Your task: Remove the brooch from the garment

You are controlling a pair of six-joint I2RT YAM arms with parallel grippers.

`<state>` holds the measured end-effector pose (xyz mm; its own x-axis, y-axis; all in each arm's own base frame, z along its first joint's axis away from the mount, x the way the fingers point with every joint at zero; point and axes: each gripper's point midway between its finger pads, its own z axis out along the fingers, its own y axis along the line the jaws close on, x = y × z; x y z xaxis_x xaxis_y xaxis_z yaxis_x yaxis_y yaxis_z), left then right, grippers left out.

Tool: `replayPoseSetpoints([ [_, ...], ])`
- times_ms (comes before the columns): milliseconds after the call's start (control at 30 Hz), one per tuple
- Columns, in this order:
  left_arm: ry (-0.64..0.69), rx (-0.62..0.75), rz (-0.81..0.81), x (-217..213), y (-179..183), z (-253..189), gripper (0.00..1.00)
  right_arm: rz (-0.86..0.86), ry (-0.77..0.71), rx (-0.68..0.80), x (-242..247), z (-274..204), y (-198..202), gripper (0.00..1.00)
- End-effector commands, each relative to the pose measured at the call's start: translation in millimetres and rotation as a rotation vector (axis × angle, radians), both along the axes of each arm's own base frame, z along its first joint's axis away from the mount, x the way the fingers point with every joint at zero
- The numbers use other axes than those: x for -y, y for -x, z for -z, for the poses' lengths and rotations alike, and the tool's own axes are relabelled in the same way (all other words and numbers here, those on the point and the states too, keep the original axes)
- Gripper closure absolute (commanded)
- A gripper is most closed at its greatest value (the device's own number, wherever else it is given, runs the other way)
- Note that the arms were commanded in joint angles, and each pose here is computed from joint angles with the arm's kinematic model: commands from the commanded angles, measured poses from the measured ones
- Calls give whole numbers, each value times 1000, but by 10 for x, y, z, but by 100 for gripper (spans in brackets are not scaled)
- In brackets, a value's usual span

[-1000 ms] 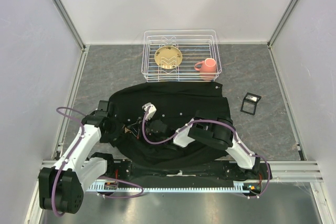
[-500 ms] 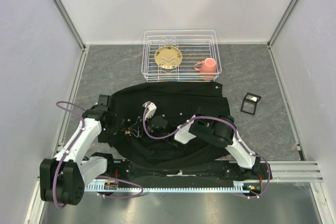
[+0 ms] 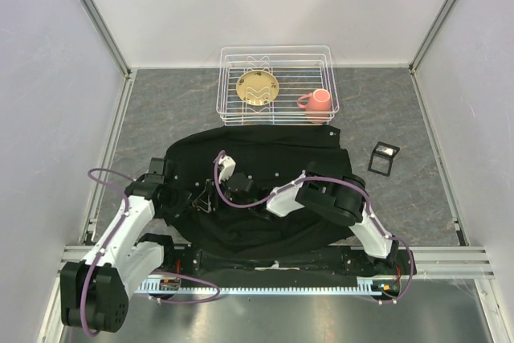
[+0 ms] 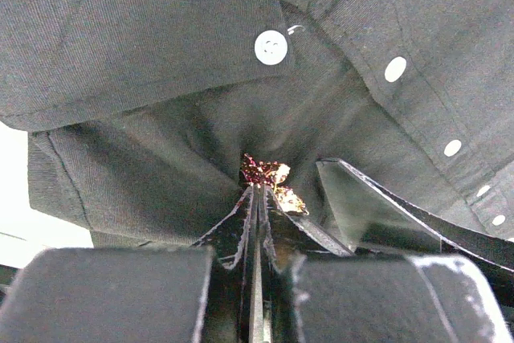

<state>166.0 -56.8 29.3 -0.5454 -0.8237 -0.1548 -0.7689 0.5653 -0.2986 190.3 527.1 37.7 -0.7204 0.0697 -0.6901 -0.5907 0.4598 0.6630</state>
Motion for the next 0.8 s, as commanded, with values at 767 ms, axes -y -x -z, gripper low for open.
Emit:
replayPoseSetpoints([
  [767, -219, 193, -26, -400, -281, -763, 73, -47, 44, -87, -248, -172, 163, 44],
])
